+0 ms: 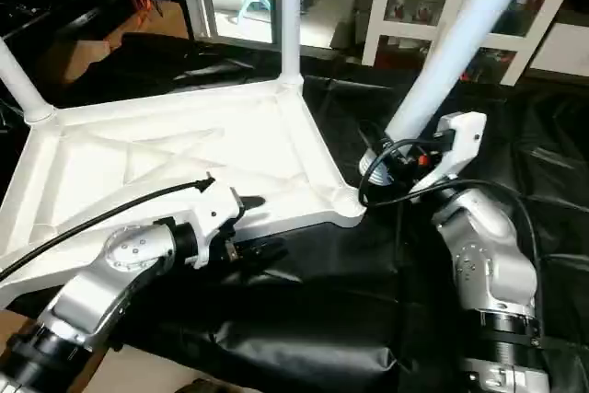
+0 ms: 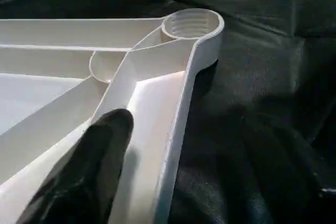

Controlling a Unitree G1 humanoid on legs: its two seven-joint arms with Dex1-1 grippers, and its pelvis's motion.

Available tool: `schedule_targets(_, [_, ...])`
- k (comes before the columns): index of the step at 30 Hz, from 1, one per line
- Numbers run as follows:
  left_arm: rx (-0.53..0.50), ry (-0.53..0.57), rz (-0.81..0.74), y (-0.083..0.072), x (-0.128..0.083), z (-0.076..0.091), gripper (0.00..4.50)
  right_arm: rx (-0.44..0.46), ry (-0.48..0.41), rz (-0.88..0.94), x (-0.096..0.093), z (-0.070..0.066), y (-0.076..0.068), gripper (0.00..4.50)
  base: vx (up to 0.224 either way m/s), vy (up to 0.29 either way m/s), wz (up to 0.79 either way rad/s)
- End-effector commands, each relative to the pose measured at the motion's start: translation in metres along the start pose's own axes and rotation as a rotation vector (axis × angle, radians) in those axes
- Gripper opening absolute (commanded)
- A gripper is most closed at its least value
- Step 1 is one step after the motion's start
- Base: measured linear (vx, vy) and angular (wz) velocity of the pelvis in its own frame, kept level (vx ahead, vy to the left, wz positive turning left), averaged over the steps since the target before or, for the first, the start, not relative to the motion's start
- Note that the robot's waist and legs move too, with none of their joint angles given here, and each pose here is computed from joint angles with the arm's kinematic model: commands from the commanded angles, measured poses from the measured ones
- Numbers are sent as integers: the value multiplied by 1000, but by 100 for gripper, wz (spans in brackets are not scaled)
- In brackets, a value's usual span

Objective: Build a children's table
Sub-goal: Insert table leg to table base

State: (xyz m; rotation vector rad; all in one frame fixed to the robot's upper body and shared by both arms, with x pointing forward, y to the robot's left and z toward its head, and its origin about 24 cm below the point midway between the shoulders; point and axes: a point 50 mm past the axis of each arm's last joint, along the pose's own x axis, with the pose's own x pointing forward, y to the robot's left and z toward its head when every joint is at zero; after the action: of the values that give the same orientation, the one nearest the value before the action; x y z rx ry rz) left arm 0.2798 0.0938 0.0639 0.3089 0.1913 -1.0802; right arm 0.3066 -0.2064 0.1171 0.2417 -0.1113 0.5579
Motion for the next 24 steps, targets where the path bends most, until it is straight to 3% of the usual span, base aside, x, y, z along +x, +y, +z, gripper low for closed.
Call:
schedule_targets(1, [0,-6,-16,2,1,1,337,-28,-22,6,0,5,3,197,0,0,0])
schedule_targets(17, [27,142,-107,10,6,-15,218,-70,13,40,1,-1,8,197,0,0,0])
schedule_targets(24, [20,126,-84,16,1,-15,168,-73,13,46,4,0,7,197,0,0,0])
